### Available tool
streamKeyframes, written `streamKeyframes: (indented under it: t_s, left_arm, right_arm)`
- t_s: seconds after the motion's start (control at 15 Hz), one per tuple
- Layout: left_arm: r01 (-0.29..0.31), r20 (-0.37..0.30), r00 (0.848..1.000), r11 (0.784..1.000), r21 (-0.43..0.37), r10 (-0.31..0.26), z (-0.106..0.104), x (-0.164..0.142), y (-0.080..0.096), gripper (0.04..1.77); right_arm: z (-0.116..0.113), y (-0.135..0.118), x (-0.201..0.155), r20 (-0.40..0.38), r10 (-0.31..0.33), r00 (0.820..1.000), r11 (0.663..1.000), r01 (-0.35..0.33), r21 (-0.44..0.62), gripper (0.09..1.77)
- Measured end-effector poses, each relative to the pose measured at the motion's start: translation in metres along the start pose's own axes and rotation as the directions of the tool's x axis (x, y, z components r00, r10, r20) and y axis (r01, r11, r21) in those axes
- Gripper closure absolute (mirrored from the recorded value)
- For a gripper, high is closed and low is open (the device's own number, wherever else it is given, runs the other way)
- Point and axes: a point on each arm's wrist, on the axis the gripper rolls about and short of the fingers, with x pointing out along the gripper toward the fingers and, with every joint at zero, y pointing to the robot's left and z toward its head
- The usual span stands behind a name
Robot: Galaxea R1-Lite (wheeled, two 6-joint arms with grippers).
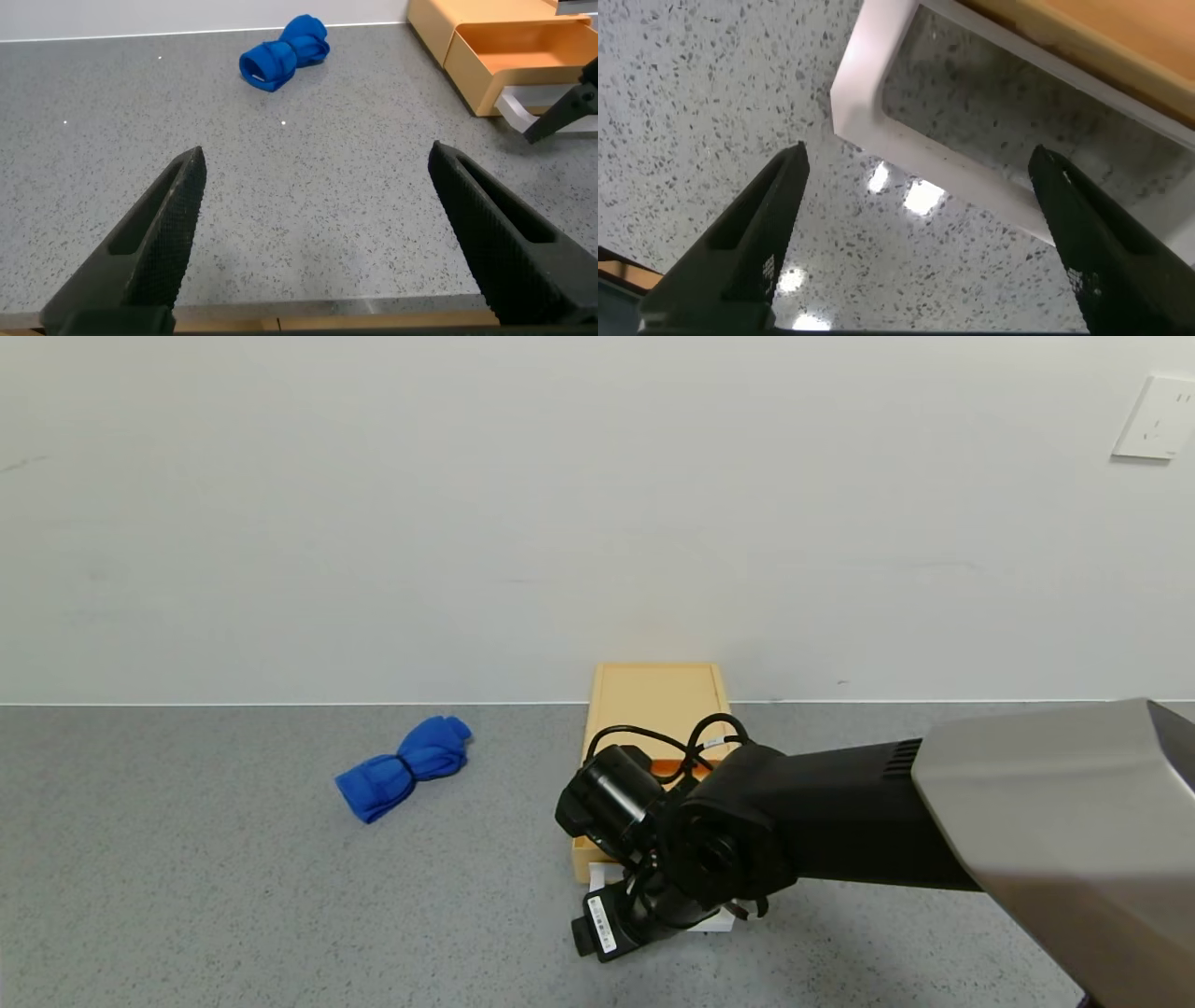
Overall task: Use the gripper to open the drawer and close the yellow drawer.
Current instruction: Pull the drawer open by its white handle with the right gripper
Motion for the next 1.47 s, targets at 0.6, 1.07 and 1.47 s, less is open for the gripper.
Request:
streamKeyframes:
  t_s: [0.6,1.07,1.47]
  left_arm:
    - [0.0,0.0,1.0,1.0,0.0,0.0,0.0,0.0,0.0,0.09]
    - [0.0,0.0,1.0,1.0,0.0,0.0,0.0,0.0,0.0,0.09]
    - [0.0,0.0,1.0,1.0,0.0,0.0,0.0,0.0,0.0,0.09]
  right_arm:
    - [-0.012,0.012,-0.008,-0.004,0.004,1.0,0.997,-0.004,0.075,0.15]
    - [-0.024,0.021,-0.015,-0.018,0.01,1.0,0.996,-0.009,0.085,0.15]
    - [-0.02,0.02,-0.036,0.053,-0.021,0.998,0.996,0.017,0.083,0.15]
